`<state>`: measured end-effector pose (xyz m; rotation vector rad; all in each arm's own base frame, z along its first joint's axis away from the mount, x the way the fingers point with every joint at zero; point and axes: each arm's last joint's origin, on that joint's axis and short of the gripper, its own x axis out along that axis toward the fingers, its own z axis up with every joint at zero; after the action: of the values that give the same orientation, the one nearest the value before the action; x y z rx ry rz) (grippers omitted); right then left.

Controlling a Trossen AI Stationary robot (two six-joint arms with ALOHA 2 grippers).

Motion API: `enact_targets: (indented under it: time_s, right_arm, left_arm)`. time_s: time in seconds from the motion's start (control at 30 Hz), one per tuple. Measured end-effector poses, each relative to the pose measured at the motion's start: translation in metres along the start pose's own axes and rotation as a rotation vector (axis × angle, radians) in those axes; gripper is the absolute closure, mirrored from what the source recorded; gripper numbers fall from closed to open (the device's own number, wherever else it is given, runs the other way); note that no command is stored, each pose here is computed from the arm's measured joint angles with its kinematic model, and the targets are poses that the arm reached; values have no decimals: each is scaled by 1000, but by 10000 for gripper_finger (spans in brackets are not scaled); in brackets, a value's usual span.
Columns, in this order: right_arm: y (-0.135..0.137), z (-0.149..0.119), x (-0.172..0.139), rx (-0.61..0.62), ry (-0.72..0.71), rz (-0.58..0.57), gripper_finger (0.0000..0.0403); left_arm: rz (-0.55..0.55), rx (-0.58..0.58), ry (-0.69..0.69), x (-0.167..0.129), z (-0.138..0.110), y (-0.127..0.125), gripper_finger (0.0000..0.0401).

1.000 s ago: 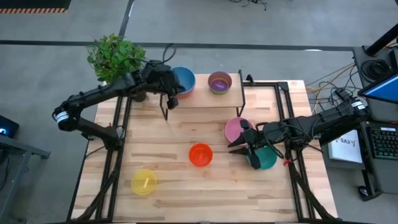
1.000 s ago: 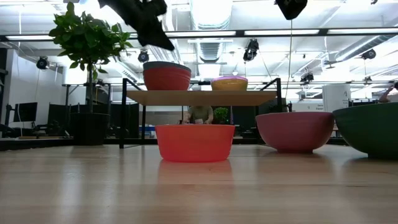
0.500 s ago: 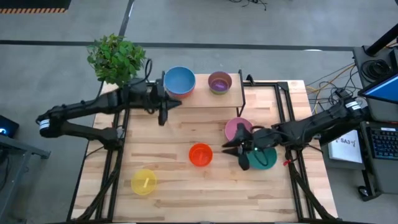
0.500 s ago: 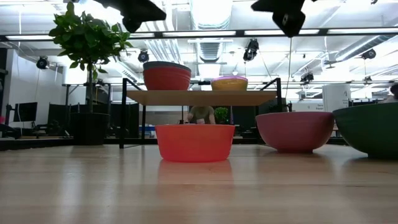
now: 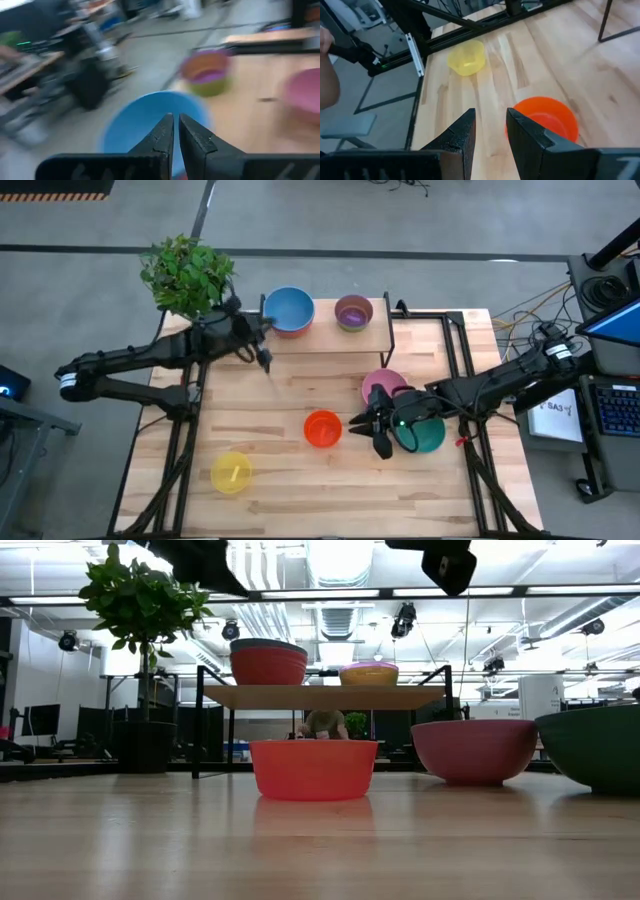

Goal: Place and stack bowls onto a shelf
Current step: Stack the large blue bowl on top of the large orange bowl on the shelf

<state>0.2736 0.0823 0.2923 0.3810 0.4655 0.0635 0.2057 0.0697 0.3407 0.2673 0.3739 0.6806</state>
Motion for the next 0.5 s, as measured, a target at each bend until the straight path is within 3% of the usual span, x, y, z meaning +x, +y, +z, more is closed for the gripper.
enact_targets:
  time_s: [0.23, 0.5]
  right_arm:
    - [0, 1, 0, -38, 0, -3, 305]
    - [0, 0, 0, -55, 2, -4, 305]
  left_arm:
    - [86, -16, 115, 27, -17, 26, 401]
    - [15, -53, 154, 42, -25, 27, 401]
